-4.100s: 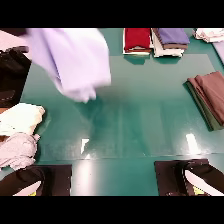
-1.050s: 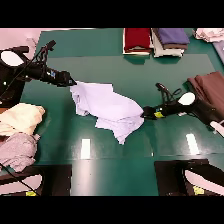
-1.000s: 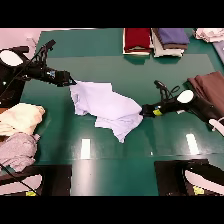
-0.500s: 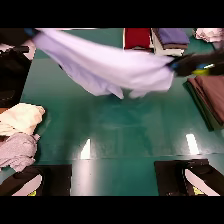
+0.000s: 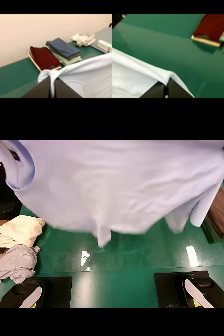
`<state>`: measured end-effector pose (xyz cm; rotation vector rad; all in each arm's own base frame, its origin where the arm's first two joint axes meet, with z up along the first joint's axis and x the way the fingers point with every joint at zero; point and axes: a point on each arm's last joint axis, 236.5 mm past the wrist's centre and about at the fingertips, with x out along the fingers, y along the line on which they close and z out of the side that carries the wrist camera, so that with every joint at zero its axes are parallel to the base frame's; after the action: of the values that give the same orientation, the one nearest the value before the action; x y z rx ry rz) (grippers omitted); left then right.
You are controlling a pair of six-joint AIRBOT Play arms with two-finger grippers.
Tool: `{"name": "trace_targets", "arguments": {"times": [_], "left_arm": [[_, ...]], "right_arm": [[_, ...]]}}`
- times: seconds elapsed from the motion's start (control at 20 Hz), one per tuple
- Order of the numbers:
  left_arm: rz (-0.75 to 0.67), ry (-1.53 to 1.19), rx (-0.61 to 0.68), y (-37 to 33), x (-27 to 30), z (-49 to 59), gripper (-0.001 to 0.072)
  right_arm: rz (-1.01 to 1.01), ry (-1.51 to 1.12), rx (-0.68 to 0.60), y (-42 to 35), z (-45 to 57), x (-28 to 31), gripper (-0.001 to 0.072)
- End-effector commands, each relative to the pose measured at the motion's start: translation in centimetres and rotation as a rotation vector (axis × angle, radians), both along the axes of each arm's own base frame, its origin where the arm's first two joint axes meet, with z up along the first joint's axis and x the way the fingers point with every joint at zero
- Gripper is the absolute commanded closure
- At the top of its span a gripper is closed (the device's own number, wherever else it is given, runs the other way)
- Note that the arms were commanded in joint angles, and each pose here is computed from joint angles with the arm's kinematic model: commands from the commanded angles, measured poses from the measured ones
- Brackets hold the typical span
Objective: Fold the shirts.
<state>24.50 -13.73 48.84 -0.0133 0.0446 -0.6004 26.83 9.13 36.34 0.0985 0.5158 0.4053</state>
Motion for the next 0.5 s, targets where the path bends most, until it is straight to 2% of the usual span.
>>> {"name": "trace_targets", "arguments": {"times": [0.0,0.25,0.45], "left_arm": [[-0.01,0.199,0.03,-0.5,4.2,-6.4,0.0684],[-0.005,0.658,0.099,-0.5,11.0,-24.2,0.0683],[0.109,0.881,0.24,2.8,13.7,-36.3,0.0683]], "right_arm": [[0.057,0.248,0.005,1.5,-6.1,1.2,0.0694],[0.226,0.677,-0.051,7.9,-22.6,3.1,0.0694],[0.193,0.744,-0.042,10.8,-32.0,6.6,0.0694]]}}
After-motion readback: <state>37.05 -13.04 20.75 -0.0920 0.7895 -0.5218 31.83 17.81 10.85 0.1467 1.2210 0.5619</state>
